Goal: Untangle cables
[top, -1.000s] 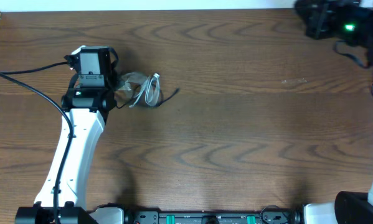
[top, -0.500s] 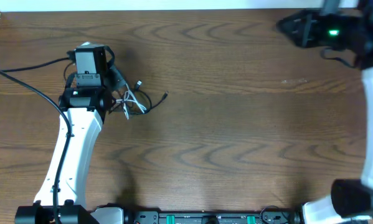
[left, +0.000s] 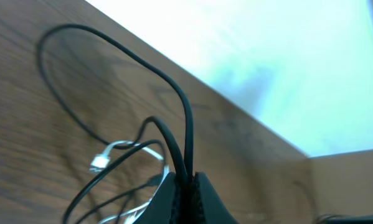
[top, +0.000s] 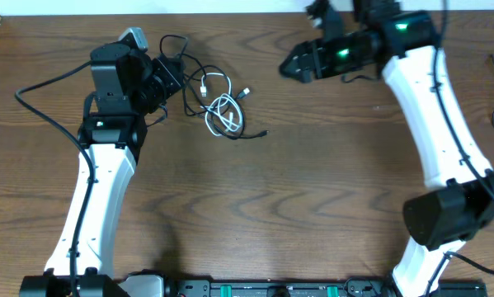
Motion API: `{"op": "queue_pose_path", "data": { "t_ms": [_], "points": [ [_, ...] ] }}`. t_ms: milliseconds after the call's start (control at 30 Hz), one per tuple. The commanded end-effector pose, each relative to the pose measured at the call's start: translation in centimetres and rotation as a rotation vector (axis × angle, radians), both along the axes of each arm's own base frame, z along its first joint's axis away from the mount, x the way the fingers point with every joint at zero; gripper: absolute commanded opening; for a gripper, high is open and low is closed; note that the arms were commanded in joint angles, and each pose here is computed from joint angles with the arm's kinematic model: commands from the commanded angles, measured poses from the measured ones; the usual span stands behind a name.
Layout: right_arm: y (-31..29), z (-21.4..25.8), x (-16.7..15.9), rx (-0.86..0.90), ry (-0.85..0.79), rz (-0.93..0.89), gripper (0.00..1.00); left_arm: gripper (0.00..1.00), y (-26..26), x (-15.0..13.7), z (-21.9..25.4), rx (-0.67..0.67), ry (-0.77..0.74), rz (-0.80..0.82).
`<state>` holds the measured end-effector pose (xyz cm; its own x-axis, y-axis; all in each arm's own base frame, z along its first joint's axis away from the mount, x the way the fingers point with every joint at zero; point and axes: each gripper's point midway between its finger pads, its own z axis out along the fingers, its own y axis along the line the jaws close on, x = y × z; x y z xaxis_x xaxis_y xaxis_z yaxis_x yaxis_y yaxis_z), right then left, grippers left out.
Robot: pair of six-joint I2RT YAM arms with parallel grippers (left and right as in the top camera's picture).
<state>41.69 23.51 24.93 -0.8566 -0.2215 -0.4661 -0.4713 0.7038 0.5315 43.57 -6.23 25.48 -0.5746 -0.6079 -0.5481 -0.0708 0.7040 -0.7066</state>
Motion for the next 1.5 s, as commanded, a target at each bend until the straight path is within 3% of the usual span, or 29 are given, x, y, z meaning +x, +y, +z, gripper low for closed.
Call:
{"op": "queue_pose_path", "data": {
  "t_ms": [0, 400, 700, 1133, 1333, 1467],
  "points": [
    [2.4, -1.4, -0.4, 0.018, 0.055, 0.026, 0.72, 0.08, -0.5, -0.3, 2.3, -0.107, -0.013, 0.018],
    [10.4, -7.8, -1.9, 0.002, 0.258, -0.018, 0.69, 0.08, -0.2, -1.3, 0.1, -0.104, 0.091, 0.045],
    [14.0, -10.0, -3.8, -0.049, 0.236, 0.038, 0.74, 0.08, 0.5, -1.7, -1.0, -0.082, 0.139, 0.085],
    [17.6, -14.7, -6.7, -0.106, 0.281, 0.118, 0.72, 0.08, 0.4, -1.8, -1.0, -0.085, 0.14, 0.079],
    [19.4, -16.6, -7.2, -0.095, 0.282, 0.153, 0.7, 0.08, 0.4, -1.8, -1.0, -0.085, 0.14, 0.079],
    [19.5, -17.1, -6.8, -0.109, 0.261, 0.141, 0.6, 0.08, 0.4, -1.8, -1.0, -0.085, 0.14, 0.079]
  ]
}}
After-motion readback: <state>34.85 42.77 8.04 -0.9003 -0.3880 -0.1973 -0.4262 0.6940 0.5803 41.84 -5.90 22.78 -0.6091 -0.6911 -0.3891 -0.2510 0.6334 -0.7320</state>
